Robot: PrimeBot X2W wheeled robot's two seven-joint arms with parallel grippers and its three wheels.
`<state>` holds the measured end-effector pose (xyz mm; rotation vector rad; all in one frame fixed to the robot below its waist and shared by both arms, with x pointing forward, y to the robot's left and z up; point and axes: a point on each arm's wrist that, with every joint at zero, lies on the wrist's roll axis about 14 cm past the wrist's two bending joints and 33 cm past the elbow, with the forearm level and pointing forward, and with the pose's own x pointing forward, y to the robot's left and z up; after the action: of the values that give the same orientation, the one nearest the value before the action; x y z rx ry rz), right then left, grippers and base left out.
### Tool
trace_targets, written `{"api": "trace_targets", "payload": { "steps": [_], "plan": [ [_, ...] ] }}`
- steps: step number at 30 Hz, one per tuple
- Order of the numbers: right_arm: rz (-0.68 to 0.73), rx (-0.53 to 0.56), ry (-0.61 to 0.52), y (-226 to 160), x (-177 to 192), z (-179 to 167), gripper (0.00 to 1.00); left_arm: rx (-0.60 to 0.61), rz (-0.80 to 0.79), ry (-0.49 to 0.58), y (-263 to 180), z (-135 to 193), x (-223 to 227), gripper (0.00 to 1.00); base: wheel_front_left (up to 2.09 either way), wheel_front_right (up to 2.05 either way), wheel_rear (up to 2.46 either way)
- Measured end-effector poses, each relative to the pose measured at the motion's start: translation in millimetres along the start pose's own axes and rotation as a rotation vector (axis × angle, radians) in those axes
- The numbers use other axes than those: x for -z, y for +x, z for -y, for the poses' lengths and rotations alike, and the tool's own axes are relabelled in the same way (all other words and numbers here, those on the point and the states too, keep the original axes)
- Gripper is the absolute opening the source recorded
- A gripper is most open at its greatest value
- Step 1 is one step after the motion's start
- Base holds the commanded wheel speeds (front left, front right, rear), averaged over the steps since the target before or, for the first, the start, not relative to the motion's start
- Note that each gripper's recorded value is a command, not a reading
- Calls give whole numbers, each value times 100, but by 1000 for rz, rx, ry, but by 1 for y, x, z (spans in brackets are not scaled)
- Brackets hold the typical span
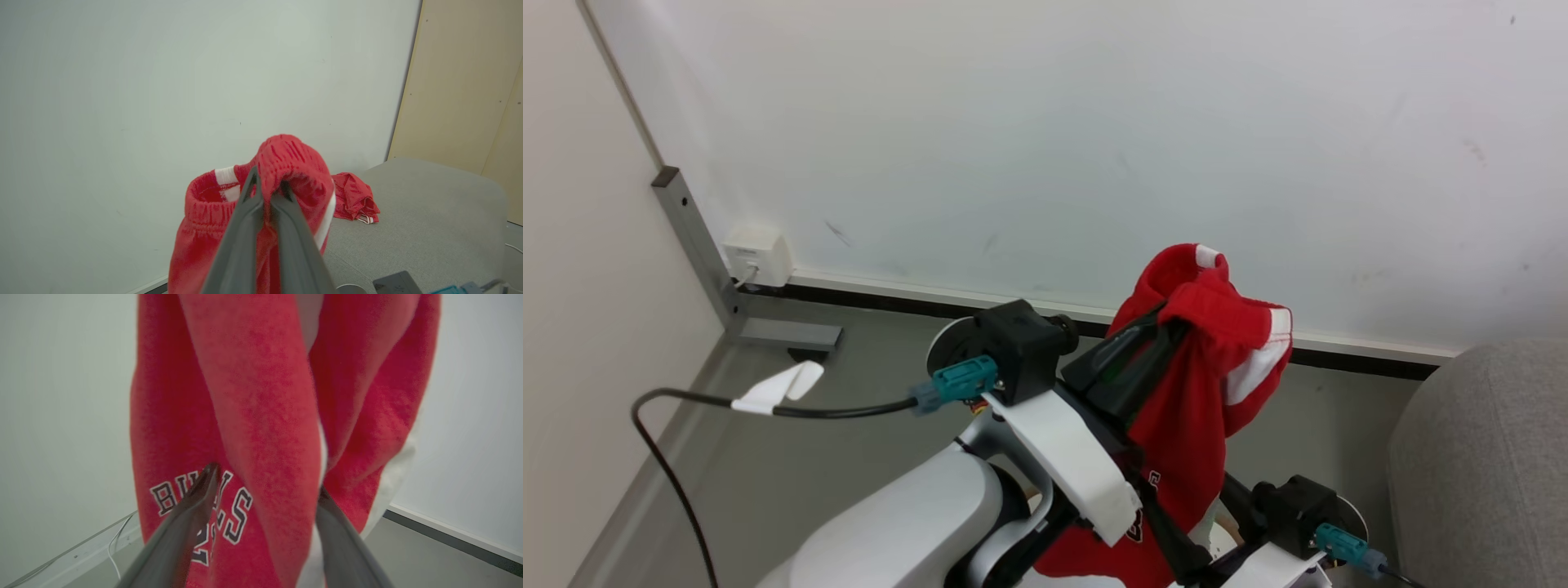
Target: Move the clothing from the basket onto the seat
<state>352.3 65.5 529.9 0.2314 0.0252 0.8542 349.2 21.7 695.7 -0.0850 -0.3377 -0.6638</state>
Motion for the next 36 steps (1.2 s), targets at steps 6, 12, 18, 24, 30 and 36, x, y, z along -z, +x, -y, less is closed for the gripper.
{"api": "trace_targets", "payload": {
  "steps": [6, 12, 18, 24, 30, 36],
  "plan": [
    [14, -26, 15, 11, -2, -7, 0, 6, 3, -4, -5, 6, -3, 0, 0, 0, 0],
    [36, -15, 17, 12, -7, -3, 0, -17, -5, -7, -8, 0, 0, 0, 0, 0, 0],
    [56, 7, 16, 8, -12, 5, 0, -57, -23, -16, -9, -14, 10, 0, 0, 0, 0],
    [107, 54, 28, 3, -26, 21, 0, -99, -37, -13, -12, -29, 17, 0, 0, 0, 0],
    [163, 100, 33, -4, -41, 35, 0, -88, -76, -23, -15, -24, 32, 0, 0, 0, 0],
    [189, 130, 35, -10, -47, 43, 0, -85, -95, -32, -17, -22, 39, 100, 0, 0, 0]
  ]
}}
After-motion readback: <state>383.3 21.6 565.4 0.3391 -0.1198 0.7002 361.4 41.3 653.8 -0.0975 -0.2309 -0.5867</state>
